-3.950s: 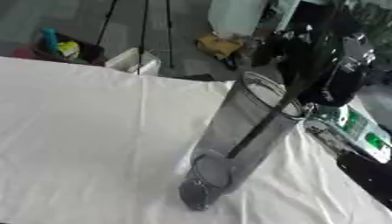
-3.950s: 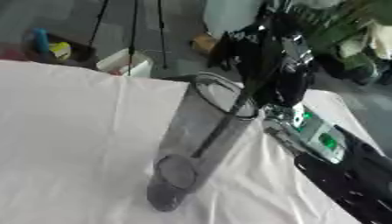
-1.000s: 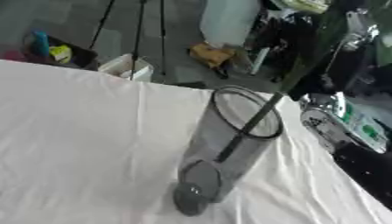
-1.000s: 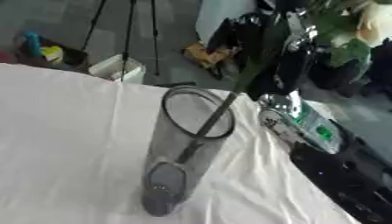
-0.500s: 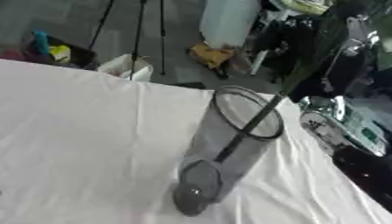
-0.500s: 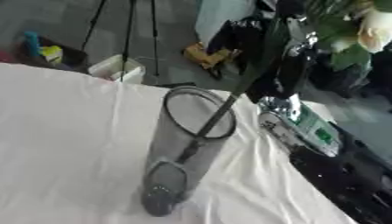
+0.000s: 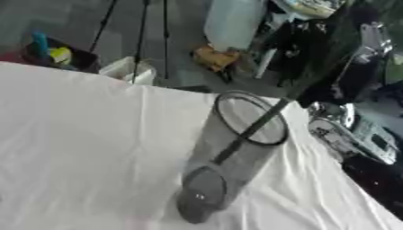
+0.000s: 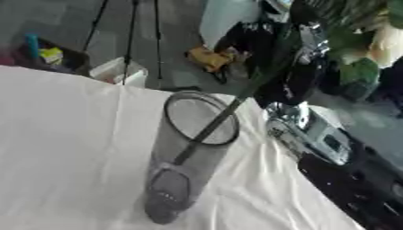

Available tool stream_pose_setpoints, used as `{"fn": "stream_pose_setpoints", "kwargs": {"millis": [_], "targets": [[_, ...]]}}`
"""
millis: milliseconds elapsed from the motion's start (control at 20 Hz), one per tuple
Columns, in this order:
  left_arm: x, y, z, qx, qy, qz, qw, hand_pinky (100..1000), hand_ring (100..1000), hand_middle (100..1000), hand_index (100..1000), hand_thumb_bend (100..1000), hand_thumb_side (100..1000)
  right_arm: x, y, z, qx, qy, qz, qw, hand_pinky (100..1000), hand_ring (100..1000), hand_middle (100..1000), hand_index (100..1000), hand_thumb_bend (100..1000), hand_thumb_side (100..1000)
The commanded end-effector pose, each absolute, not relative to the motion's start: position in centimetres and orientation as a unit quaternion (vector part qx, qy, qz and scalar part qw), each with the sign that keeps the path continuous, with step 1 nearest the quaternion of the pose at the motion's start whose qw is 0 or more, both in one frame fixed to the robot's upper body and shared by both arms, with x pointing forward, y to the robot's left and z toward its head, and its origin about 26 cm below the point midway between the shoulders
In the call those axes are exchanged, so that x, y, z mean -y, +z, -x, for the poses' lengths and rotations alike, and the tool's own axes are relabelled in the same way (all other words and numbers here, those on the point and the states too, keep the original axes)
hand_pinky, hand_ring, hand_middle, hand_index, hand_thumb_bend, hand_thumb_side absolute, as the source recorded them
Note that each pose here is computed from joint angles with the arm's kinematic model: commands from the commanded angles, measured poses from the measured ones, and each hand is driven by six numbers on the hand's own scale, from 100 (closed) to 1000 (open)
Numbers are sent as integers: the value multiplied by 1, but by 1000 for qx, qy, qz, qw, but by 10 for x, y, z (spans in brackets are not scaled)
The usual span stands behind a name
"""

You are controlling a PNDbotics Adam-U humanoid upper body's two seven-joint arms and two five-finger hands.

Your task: Arrange flowers into the vase.

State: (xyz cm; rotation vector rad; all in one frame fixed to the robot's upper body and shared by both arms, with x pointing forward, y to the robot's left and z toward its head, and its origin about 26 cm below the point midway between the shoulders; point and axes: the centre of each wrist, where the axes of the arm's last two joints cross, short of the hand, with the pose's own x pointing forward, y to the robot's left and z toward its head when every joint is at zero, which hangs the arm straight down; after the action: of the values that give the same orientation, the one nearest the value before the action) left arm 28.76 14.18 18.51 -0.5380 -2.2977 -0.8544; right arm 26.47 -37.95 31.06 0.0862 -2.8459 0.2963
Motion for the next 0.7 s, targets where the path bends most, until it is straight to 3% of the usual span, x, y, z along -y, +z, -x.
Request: {"fn": "stream_pose_setpoints", "kwargs": {"millis": [50,250,700], "targets": [[-140,189,-285,871,-328,205,303,626,724,904,824,225,1000,380,321,-260,984,134,-9,121,542,513,133,270,100,994],[-140,190,-285,871,-328,205,303,624,724,904,824,225,1000,381,311,-261,981,145,10,130,593,548,154,299,100,986],[-140,190,-285,873,-329,204,298,622,724,904,823,220,1000,386,297,-259,969,176,58,162,615,583,152,304,100,985]]}}
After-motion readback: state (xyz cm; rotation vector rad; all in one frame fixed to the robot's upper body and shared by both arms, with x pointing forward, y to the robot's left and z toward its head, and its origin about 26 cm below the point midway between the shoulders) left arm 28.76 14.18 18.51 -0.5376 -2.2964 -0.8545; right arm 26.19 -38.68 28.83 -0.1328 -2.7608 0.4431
